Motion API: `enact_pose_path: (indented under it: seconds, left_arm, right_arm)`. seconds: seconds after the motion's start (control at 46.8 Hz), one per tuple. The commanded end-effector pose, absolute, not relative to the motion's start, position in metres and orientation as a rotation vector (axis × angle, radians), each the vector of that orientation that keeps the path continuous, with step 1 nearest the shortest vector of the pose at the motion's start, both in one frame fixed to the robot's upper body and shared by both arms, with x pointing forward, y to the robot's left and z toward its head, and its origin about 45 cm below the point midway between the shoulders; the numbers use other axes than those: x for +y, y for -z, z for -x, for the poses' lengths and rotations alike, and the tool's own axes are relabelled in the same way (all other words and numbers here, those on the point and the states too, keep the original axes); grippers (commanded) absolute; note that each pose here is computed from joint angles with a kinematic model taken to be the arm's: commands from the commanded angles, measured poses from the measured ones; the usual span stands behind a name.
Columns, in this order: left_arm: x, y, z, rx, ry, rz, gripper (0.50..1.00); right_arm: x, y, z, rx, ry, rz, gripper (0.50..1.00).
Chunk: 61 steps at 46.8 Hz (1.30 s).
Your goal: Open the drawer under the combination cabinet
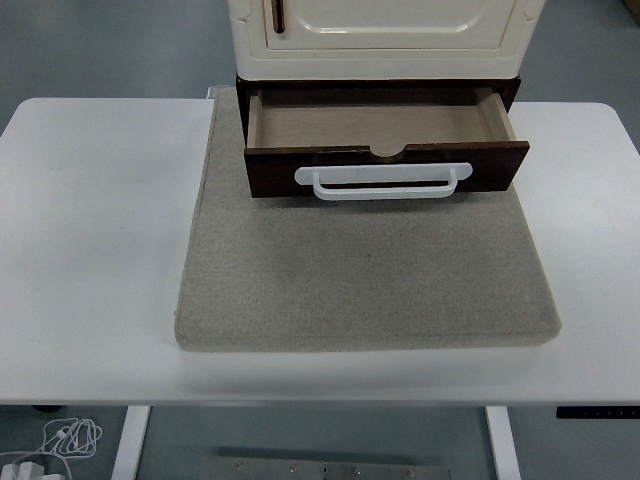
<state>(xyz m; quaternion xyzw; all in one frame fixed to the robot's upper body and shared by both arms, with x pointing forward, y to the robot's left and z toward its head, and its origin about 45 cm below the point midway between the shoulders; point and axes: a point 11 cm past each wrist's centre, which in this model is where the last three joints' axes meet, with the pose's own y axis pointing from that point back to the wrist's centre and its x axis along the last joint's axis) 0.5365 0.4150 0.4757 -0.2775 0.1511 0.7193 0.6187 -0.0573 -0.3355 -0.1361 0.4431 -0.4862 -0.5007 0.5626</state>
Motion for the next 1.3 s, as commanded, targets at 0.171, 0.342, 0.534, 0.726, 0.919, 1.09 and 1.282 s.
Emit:
enact_pose_path:
  seconds: [0.171,0.342,0.534,0.726,0.919,1.09,1.282]
  left_arm:
    - [0.384,-0.393,-0.542,0.562,-1.589,0.55,1.0]
    - [0.356,-0.348,-0.54,0.612,-1.482,0.507,1.0]
    - [0.336,-0.321,-0.536,0.684,-1.398,0.547,1.0]
    - [0.325,-0.316,-0.531,0.706,-1.274,0.647,1.0]
    - [0.309,-0.305,-0.53,0.742,-1.238,0.673,1.0]
    - [0.302,-0.295,-0.53,0.794,-1.238,0.709,1.0]
    - [0.299,-0.289,-0.531,0.815,-1.257,0.749,1.0]
  right_arm:
    - [-0.336,0.136,0.065,-1.138,1.185,-1.033,0.928]
    - [-0.335,0.135,0.071,-1.13,1.192,-1.023,0.928]
    - [-0.335,0.135,0.077,-1.125,1.197,-1.016,0.928]
    - [-0.335,0.135,0.078,-1.123,1.199,-1.015,0.928]
    - [-0.335,0.135,0.079,-1.123,1.199,-1.013,0.928]
    - [-0.335,0.135,0.078,-1.124,1.201,-1.014,0.928]
    - [-0.335,0.135,0.079,-1.123,1.203,-1.01,0.928]
